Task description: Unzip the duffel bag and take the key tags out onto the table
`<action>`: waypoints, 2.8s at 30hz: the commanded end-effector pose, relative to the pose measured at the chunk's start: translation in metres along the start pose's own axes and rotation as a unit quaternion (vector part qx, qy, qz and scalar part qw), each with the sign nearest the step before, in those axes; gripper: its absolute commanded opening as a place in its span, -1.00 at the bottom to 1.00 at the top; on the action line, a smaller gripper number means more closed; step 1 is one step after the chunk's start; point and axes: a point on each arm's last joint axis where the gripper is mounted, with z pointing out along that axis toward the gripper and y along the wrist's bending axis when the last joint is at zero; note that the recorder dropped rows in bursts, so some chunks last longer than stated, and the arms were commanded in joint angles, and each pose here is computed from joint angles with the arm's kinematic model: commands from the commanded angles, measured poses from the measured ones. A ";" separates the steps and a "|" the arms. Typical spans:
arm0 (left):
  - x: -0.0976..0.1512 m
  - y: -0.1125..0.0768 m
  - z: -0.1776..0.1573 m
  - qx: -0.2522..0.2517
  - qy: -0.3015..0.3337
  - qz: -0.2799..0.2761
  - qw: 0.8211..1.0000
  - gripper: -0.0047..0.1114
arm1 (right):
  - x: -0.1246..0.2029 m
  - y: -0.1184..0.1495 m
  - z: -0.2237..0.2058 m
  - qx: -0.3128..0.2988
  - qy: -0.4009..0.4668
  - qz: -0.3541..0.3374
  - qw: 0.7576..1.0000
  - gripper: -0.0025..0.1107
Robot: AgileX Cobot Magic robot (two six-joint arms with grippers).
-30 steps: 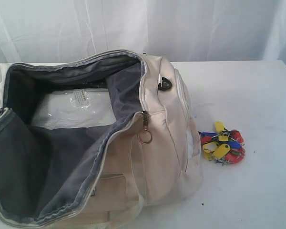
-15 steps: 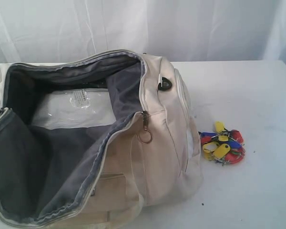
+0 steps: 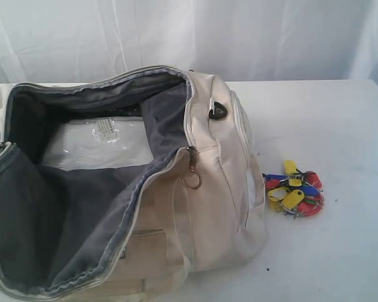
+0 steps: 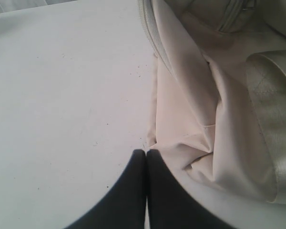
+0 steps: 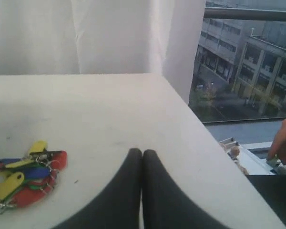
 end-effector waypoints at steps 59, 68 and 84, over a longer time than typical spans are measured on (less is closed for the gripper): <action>0.001 0.000 0.000 -0.001 0.000 0.002 1.000 -0.92 | 0.013 0.004 -0.001 -0.039 0.062 -0.020 0.997 -0.96; 0.001 0.000 0.000 -0.001 0.000 0.002 1.000 -0.92 | 0.013 0.004 -0.001 -0.039 0.062 -0.020 0.997 -0.96; 0.001 -0.001 0.000 0.005 -0.002 -0.012 1.000 -0.92 | 0.013 0.004 -0.001 -0.039 0.062 -0.020 0.997 -0.96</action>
